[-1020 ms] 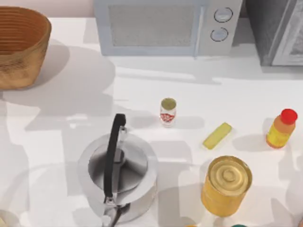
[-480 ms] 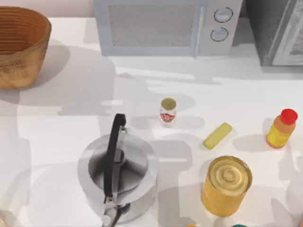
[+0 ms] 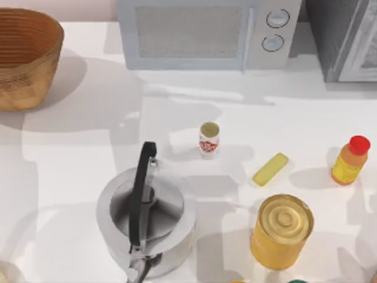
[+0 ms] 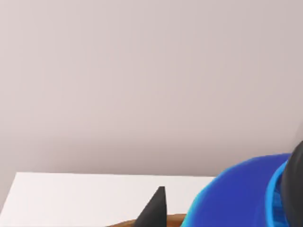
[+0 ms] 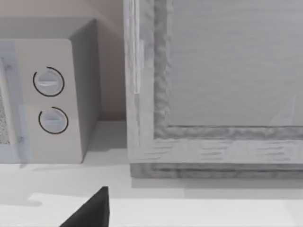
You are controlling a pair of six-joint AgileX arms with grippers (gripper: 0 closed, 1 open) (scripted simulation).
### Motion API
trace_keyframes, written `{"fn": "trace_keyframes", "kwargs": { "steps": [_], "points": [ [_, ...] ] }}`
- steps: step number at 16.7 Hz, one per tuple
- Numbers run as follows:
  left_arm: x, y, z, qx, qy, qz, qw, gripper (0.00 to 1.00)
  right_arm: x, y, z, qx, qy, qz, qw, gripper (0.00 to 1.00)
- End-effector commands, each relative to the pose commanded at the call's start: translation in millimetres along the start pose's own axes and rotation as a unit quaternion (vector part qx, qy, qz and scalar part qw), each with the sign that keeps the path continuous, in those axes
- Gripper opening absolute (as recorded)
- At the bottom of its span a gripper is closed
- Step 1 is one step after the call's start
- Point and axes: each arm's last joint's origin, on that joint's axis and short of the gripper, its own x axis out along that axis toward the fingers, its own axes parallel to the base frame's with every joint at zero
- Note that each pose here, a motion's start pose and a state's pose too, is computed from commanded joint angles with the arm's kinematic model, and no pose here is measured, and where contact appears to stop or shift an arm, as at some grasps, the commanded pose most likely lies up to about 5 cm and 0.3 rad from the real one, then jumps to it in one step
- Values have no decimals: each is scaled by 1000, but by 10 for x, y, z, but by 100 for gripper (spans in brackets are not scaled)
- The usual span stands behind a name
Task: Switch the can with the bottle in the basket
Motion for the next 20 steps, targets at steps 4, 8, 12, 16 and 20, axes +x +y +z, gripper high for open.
{"fn": "trace_keyframes", "kwargs": {
  "steps": [4, 8, 12, 16, 20],
  "points": [
    [198, -8, -103, -1, 3, 1, 1000, 0, 0, 0, 0, 0, 0, 0, 1000, 100],
    [303, -27, -154, -1, 1, 0, 1000, 0, 0, 0, 0, 0, 0, 0, 1000, 100],
    [303, -27, -154, -1, 1, 0, 1000, 15, 0, 0, 0, 0, 0, 0, 1000, 100],
    [303, -27, -154, -1, 1, 0, 1000, 45, 0, 0, 0, 0, 0, 0, 1000, 100],
    [303, -27, -154, -1, 1, 0, 1000, 75, 0, 0, 0, 0, 0, 0, 1000, 100]
  ]
}}
